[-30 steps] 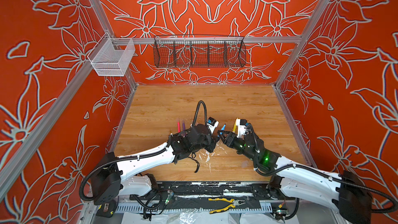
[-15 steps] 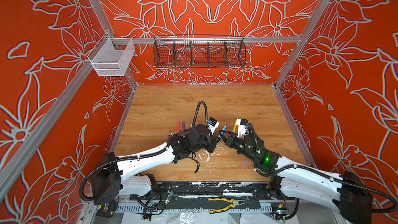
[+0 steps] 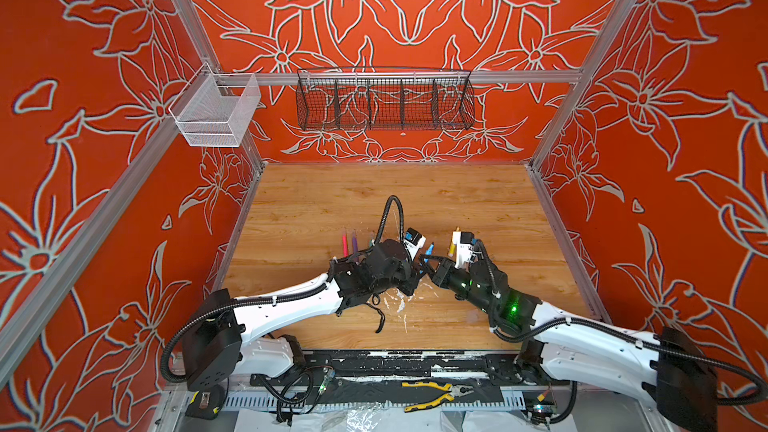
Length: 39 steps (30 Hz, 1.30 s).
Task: Insert the pens into the pen caps
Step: 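Lift the blue marker upright with the left gripper toward the right gripper, then move the right gripper down over the translucent caps near the robot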
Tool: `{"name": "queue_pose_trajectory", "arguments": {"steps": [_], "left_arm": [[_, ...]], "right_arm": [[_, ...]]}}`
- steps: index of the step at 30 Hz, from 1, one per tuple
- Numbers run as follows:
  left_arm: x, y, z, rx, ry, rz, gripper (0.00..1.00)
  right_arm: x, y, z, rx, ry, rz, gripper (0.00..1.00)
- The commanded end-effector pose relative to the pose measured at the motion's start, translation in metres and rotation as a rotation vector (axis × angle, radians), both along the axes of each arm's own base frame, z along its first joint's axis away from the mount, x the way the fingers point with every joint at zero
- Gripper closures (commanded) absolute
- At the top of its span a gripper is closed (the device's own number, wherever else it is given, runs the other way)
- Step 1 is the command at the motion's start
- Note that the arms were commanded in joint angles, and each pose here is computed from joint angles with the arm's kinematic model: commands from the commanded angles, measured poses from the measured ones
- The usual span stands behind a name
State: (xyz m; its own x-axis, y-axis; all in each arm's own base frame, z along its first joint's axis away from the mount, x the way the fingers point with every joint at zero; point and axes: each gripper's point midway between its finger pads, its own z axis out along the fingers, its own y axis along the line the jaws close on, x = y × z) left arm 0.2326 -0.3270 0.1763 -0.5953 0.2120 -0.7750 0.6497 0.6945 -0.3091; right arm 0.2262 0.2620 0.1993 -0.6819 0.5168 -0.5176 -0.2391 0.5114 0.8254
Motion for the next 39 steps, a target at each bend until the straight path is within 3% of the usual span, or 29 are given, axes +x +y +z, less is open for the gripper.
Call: {"name": "queue_pose_trajectory", "arguments": {"steps": [1,3,5,6,9,13,18,24,28,29,35,37,39], "left_arm": [[0.006,-0.009,0.016,-0.033,-0.043,-0.004,0.77],[0.007,-0.010,0.016,-0.034,-0.043,-0.004,0.79],[0.007,-0.010,0.018,-0.037,-0.050,-0.005,0.95],[0.008,-0.009,0.018,-0.034,-0.052,0.001,1.00],[0.017,0.001,0.011,0.007,-0.058,0.073,1.00],[0.031,0.025,0.001,0.047,-0.041,0.168,1.00],[0.048,0.076,-0.008,0.055,0.031,0.288,1.00],[0.043,0.147,-0.013,0.218,-0.049,0.480,1.00],[0.036,0.209,-0.023,0.371,-0.110,0.701,1.00],[0.033,0.218,-0.019,0.365,-0.114,0.751,1.00],[0.031,0.203,-0.019,0.342,-0.078,0.669,1.00],[0.023,0.198,-0.025,0.387,0.000,0.632,1.00],[0.016,0.199,-0.025,0.432,0.001,0.634,1.00]], "right_arm": [[0.002,0.002,0.014,0.027,-0.018,-0.014,0.98],[0.001,0.002,0.013,0.026,-0.018,-0.014,0.98],[0.001,0.001,0.012,0.022,-0.020,-0.016,0.96],[0.001,0.000,0.012,0.018,-0.023,-0.019,0.90],[0.000,-0.011,0.013,-0.010,-0.031,-0.046,0.62],[-0.006,-0.040,0.015,-0.130,-0.037,-0.103,0.48],[-0.022,-0.082,-0.011,-0.312,0.025,-0.150,0.46],[-0.048,-0.116,-0.051,-0.514,0.157,-0.130,0.44],[-0.059,-0.133,-0.070,-0.617,0.220,-0.123,0.44],[-0.061,-0.138,-0.075,-0.641,0.232,-0.130,0.44],[-0.069,-0.161,-0.103,-0.732,0.310,-0.186,0.42],[-0.072,-0.164,-0.108,-0.740,0.327,-0.191,0.42],[-0.074,-0.167,-0.111,-0.754,0.342,-0.195,0.42]]}}
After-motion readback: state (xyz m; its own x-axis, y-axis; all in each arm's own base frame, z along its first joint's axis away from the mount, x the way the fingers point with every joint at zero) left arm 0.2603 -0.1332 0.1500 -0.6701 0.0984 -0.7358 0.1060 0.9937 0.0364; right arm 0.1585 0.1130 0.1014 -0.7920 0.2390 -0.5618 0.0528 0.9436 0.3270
